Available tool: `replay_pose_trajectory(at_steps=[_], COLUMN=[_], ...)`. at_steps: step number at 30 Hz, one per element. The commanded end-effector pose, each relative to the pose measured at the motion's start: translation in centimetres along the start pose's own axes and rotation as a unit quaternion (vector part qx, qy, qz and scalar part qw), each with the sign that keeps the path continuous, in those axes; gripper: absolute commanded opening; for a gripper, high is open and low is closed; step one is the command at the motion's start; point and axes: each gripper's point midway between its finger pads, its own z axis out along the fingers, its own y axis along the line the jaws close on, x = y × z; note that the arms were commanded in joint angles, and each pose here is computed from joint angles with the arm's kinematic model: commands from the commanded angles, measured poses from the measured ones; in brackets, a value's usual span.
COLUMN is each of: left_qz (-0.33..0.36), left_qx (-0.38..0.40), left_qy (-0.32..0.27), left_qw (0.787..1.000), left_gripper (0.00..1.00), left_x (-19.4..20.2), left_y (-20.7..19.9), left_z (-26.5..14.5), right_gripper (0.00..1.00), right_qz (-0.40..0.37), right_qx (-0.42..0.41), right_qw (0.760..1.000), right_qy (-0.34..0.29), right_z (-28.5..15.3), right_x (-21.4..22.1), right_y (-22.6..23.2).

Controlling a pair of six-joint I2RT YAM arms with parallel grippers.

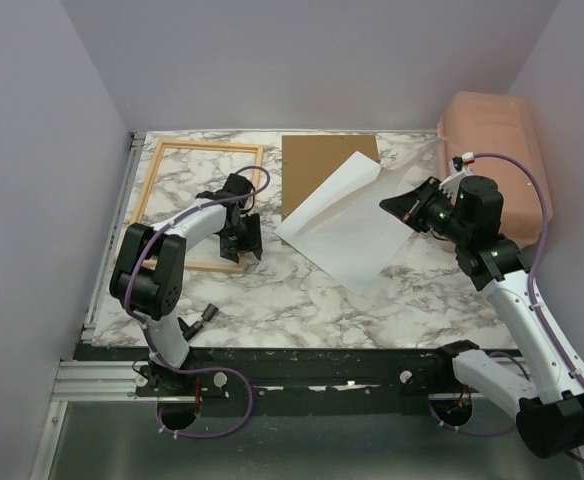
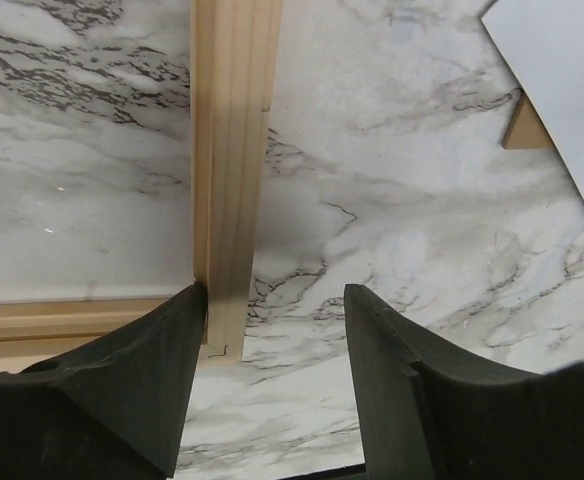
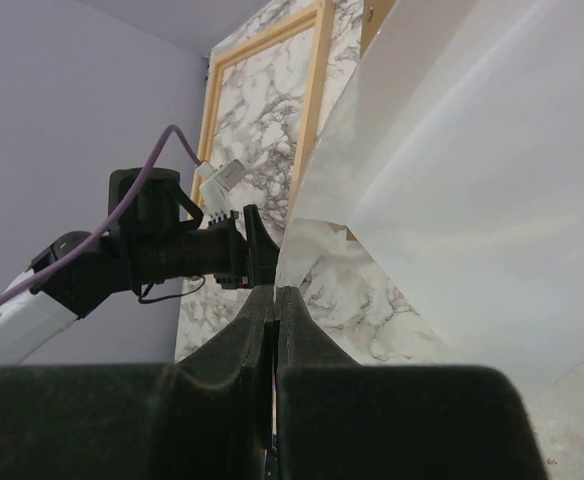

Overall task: Put the photo into the frame
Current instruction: Move the photo frame to the center of the board.

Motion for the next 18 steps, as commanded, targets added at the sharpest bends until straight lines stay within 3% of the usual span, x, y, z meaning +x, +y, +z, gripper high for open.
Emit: replay_pose_trajectory(at_steps=[1,7,12,18], left_qz=[-0.031,-0.044,-0.044,-0.025], left_qx=[0.087,0.146,0.149,0.178], left_qy=[0.073,0.046,0.026,-0.056], left_qw=[0.993,0.987,0.988,0.982], left_gripper=[0.57,0.57,0.57,0.66], left_x=[5.0,4.2,2.9,1.5], left_y=[-3.5,-6.8,-7.5,-8.1], left_z=[2.2,1.1,0.4,-4.2], right_gripper=[0.01,0.01,0.01,0.01], right_qz=[-0.025,-0.024,-0.028,-0.034], right_qx=[-0.029,-0.031,-0.035,-0.051], right_qw=[0.999,0.999,0.999,0.998], right_qy=[-0.015,-0.002,0.005,0.020], right_z=[-0.9,-0.6,-0.5,-0.3], right_x=[-1.4,-1.0,-0.9,-0.7], right_y=[2.2,2.2,2.3,3.1])
